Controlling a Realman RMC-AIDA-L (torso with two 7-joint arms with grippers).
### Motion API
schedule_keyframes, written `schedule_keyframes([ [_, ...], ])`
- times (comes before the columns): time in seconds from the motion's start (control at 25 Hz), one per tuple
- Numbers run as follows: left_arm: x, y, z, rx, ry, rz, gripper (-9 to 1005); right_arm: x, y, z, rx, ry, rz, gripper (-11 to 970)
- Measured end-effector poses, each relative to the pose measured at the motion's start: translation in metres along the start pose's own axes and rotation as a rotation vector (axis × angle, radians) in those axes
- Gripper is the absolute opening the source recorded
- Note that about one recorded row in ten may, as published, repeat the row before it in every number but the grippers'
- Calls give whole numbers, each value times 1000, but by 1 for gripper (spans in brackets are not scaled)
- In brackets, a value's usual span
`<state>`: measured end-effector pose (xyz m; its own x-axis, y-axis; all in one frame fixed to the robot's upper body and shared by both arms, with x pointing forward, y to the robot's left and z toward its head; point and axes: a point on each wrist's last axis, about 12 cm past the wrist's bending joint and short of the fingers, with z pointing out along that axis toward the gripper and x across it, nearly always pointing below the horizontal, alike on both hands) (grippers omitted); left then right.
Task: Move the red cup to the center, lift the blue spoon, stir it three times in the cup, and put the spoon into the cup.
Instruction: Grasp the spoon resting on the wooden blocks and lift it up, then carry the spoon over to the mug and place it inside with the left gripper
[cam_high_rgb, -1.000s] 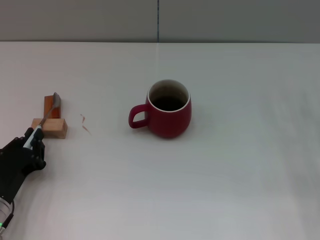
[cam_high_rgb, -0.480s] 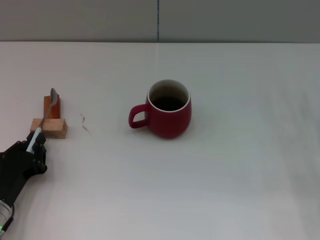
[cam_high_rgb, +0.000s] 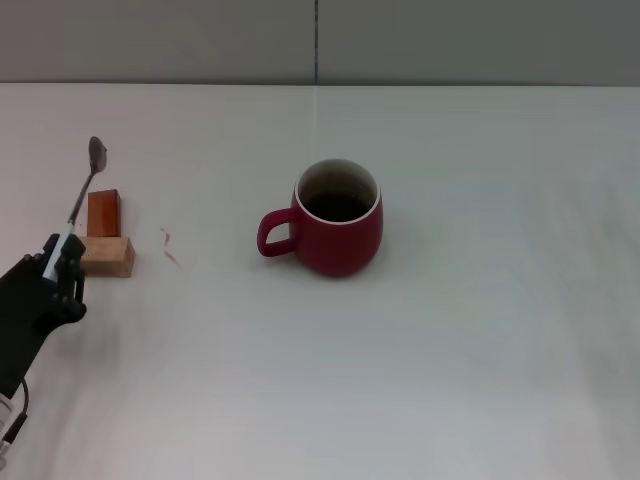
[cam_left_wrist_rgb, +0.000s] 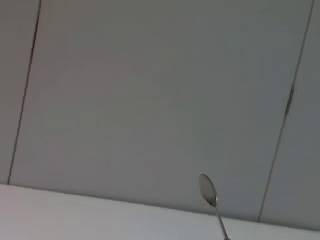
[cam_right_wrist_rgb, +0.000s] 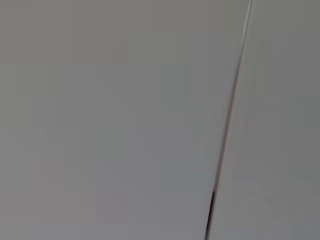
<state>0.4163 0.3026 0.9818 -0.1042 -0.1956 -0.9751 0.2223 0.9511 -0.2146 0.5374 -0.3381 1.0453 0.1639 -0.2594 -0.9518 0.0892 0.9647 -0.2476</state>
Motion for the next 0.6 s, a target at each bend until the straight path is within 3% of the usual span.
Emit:
schedule_keyframes([
  [0.24, -23, 9, 9, 106, -100, -157, 145, 0, 0, -1, 0, -1, -1, 722],
  [0.4, -31, 13, 12, 149, -116, -193, 145, 0, -1, -3, 1, -5, 0, 722],
  [0.44, -51, 19, 24, 273, -125, -216, 145, 1, -1, -5, 3, -3, 0, 722],
  [0.6, -67, 24, 31, 347, -127, -209, 145, 2, -1, -8, 5, 3, 4, 721],
])
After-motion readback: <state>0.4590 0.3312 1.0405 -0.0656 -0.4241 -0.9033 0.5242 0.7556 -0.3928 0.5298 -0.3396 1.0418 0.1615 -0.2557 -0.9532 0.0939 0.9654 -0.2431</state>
